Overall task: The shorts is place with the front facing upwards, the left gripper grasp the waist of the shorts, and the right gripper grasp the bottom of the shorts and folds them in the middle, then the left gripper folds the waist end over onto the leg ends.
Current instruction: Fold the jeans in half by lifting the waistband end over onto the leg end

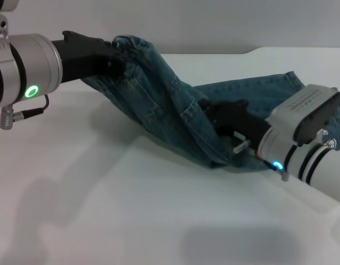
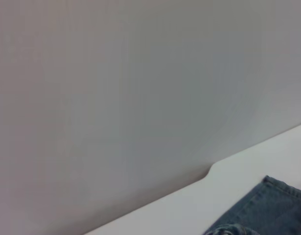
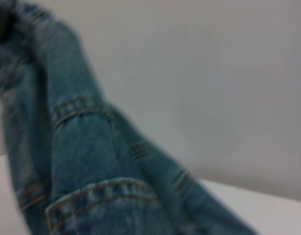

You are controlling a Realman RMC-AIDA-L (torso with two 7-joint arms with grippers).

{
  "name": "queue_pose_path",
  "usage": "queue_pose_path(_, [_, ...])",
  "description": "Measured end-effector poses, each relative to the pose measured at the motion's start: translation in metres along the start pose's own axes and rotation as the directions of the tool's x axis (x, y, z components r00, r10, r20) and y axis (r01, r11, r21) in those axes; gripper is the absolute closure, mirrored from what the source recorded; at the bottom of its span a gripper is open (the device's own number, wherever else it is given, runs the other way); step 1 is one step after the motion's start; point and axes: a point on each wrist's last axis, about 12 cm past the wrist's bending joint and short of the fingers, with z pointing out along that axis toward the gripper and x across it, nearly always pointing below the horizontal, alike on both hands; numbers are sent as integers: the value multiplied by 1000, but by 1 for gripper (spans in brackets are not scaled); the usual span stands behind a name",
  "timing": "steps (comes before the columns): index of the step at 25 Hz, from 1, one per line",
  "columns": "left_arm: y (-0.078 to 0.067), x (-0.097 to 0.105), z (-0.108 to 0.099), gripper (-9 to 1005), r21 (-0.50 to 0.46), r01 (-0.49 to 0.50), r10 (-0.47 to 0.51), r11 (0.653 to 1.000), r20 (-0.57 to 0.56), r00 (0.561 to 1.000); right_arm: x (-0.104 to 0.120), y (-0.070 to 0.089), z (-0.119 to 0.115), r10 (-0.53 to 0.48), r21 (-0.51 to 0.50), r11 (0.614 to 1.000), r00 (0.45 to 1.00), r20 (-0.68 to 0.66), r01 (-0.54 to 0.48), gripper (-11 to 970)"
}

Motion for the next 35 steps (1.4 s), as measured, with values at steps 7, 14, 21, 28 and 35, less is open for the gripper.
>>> queue_pose_path(7, [6,1,3,950,-18,6,-6,1000,19,1000,1,18,13,-3,-70,998,998,-67,-2,959])
queue_pose_path(14, [10,3,7,951,-25,14,-14,1000,15,1000,-1,44,25,-53,-181,983,993,-102,34,958])
queue_pose_path(21, [19,5,7,951,-51,22,-21,998,17,1000,11,15,-2,-9,-36,999,1000,-28,8,959])
queue_pose_path(28, [23,6,5,950,-65,30,-29,997,16,999,25,-23,-34,32,157,987,999,0,-32,958])
queue_pose_path(35, [23,4,11,950,-60,16,-14,998,24,1000,22,-30,-37,32,188,981,999,24,-36,958])
